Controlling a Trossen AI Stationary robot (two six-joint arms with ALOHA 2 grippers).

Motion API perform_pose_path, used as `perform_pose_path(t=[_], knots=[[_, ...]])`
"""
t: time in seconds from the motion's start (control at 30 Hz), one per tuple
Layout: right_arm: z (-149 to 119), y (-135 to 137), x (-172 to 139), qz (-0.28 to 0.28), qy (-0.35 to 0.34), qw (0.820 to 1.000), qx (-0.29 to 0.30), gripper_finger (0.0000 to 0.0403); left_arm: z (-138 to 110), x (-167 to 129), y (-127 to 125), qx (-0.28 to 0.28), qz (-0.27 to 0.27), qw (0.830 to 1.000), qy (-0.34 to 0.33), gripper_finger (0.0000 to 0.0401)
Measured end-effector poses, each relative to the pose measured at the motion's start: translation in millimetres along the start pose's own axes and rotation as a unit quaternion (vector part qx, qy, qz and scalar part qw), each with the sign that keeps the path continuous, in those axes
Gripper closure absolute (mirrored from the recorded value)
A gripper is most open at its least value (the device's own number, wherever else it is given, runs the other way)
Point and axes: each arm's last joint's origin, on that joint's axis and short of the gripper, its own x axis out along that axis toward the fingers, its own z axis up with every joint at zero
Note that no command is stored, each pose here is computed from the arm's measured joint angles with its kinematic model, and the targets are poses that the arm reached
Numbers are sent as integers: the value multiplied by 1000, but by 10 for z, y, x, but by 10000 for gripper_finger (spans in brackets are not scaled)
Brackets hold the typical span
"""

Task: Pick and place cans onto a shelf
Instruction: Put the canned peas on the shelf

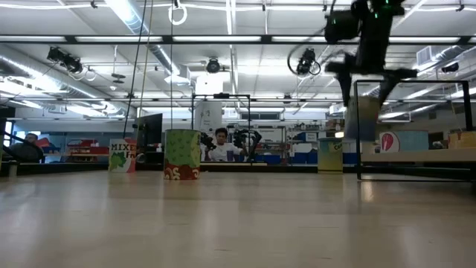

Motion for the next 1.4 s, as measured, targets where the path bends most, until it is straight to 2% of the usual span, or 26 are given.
perform_pose_path(t=[0.17, 0.37, 0.47, 0.53, 0.73, 0.9, 1.03, 1.27, 1.4], knots=[[-96, 182, -611, 58, -16, 998, -32, 84, -4, -2, 0, 31, 0, 1000, 2, 251], [-510, 294, -1180, 144, 16, 988, -57, 83, -9, -2, 1, 39, 0, 999, 4, 251], [-784, 259, -1315, 152, 56, 985, -65, 83, -12, -4, -4, 40, -1, 999, 5, 251], [-975, 201, -1350, 137, 94, 984, -70, 83, -13, -11, -15, 43, -4, 999, 6, 251], [-1490, 7, -1299, 59, 142, 985, -77, 83, -21, -26, -49, 47, -13, 999, 7, 251], [-1877, -41, -1069, -7, 130, 989, -76, 82, -23, -29, -58, 53, -16, 998, 7, 251], [-2131, 27, -879, -57, 111, 989, -79, 82, -23, -29, -58, 53, -15, 998, 7, 251], [-2340, 189, -611, -105, 84, 985, -112, 82, -23, -29, -57, 53, -15, 998, 7, 251], [-2335, 273, -509, -99, 94, 983, -126, 82, -23, -29, -58, 52, -15, 998, 7, 251]])
